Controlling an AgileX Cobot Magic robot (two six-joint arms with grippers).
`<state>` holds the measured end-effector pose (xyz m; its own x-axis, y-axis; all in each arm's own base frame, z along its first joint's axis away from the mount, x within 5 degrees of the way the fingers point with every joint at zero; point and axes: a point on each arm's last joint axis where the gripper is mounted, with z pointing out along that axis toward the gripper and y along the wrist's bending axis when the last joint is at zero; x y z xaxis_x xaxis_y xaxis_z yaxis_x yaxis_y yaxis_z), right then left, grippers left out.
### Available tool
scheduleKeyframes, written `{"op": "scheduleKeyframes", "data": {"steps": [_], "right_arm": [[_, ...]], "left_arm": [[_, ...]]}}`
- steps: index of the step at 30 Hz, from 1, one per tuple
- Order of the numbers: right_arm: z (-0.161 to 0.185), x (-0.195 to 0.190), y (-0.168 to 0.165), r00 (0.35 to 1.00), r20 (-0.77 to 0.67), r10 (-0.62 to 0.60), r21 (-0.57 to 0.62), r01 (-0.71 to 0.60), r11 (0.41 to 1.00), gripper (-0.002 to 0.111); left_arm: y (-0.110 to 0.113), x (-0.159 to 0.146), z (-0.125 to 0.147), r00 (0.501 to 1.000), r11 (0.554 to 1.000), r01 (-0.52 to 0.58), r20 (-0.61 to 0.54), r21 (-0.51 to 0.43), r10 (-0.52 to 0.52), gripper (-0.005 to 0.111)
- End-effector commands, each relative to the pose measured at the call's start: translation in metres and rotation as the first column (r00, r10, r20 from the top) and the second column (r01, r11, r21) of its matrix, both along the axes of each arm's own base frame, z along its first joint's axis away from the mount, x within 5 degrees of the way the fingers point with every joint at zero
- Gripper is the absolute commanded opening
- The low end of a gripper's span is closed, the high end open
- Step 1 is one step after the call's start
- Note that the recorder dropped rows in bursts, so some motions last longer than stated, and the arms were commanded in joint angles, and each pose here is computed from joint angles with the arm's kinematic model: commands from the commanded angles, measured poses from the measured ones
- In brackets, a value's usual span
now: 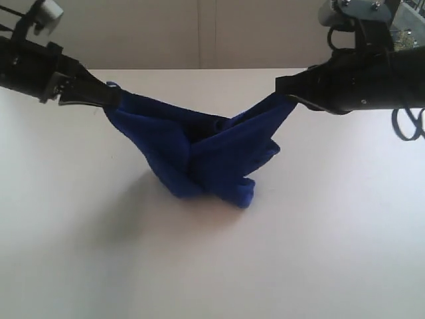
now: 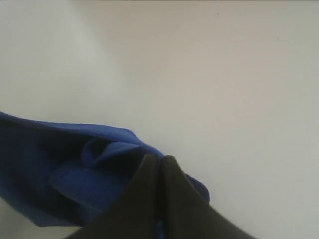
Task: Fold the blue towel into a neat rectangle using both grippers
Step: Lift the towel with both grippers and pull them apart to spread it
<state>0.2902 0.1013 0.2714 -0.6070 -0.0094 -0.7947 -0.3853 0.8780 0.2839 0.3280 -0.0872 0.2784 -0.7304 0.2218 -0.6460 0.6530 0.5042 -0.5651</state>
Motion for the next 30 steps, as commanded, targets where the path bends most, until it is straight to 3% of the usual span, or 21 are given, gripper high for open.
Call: {"op": "scheduleKeyframes", "data": {"steps": [1, 12, 20, 23, 28, 30], "right_arm": [[0.027, -0.021, -0.013, 0.998, 0.07, -0.005, -0.08, 0.011, 0.997, 0.0], [0.083, -0.108, -0.049, 0.994, 0.103, -0.047, -0.265, 0.073, 0.962, 0.0], [0.113, -0.198, -0.073, 0.975, 0.21, -0.067, -0.245, 0.118, 0.962, 0.0], [0.115, -0.224, -0.081, 0.968, 0.234, -0.093, -0.228, 0.147, 0.962, 0.0], [0.115, -0.252, -0.104, 0.935, 0.257, -0.244, -0.271, 0.312, 0.911, 0.0], [0.116, -0.259, -0.109, 0.928, 0.255, -0.27, -0.292, 0.34, 0.894, 0.0]], "left_arm": [[0.002, -0.032, 0.047, 0.994, 1.0, 0.025, 0.105, 0.013, -0.027, 0.0], [0.017, -0.121, 0.107, 0.99, 0.972, -0.007, 0.138, 0.233, -0.026, 0.0], [0.034, -0.21, 0.147, 0.942, 0.924, -0.213, 0.317, 0.319, 0.107, 0.0], [0.042, -0.242, 0.154, 0.904, 0.886, -0.304, 0.399, 0.351, 0.152, 0.0], [0.062, -0.28, 0.154, 0.841, 0.765, -0.495, 0.449, 0.412, 0.303, 0.0], [0.065, -0.289, 0.155, 0.817, 0.738, -0.538, 0.466, 0.407, 0.339, 0.0]]}}
